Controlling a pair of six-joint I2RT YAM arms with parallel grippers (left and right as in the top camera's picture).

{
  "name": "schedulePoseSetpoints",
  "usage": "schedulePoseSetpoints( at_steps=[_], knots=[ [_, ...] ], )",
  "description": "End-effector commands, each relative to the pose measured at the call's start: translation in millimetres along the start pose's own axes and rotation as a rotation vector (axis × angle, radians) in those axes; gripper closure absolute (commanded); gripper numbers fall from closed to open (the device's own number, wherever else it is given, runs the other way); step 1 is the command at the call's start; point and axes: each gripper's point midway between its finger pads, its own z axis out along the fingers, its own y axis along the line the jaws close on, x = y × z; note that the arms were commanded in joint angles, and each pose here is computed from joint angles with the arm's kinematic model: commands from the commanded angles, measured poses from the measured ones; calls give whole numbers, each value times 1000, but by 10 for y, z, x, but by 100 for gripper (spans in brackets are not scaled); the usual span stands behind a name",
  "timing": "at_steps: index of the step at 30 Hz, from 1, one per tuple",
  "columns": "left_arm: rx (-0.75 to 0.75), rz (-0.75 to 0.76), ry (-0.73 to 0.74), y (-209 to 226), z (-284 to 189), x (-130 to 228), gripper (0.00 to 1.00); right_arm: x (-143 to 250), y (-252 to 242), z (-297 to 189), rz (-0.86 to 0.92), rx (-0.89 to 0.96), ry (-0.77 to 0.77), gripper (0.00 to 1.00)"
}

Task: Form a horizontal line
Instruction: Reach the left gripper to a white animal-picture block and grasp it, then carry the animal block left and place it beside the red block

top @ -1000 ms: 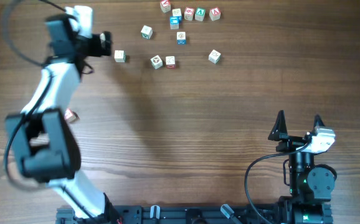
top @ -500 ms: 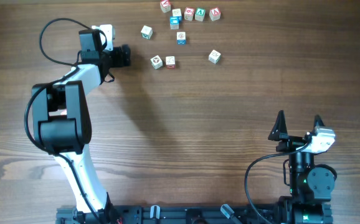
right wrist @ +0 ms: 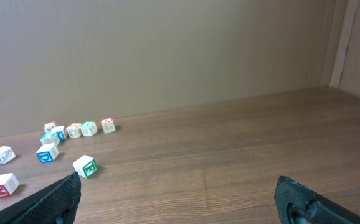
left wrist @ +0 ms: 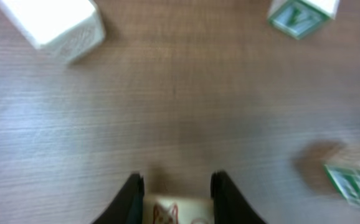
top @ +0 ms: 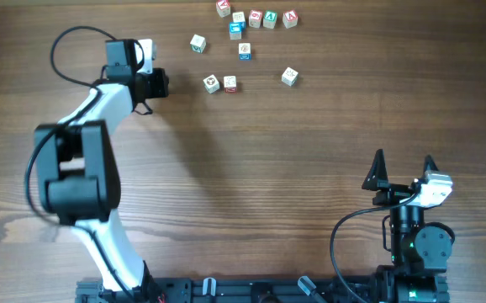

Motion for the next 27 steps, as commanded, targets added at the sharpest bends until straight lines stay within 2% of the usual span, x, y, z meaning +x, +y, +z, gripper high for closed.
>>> schedulePoseSetpoints(
  at_steps=[1,5,8,10,12,14,16,20,27],
  knots=[
    [-95,-11,-122,113,-930,-423,81,-28,-25,-5,-19,13,-13,0],
    [-157,-105,-105,217,-1621,-300,96,-28,-25,-5,-19,13,-13,0],
    [-170,-198,-41,223,-1911,-55,96,-28,-25,-5,-19,13,-13,0],
    [-178,-252,54,197,-2002,215,96,-28,-25,-5,-19,13,-13,0],
    [-182,-268,118,174,-1974,379,96,-28,-25,-5,-19,13,-13,0],
    [-211,-356,158,216,-1885,551,96,-28,-25,-5,-19,13,-13,0],
    [-314,-503,175,385,-1780,781,96,-28,-25,-5,-19,13,-13,0],
    [-479,-665,177,648,-1599,1228,96,-28,-25,-5,-19,13,-13,0],
    [-531,-670,134,816,-1315,1606,96,-28,-25,-5,-19,13,-13,0]
  ],
)
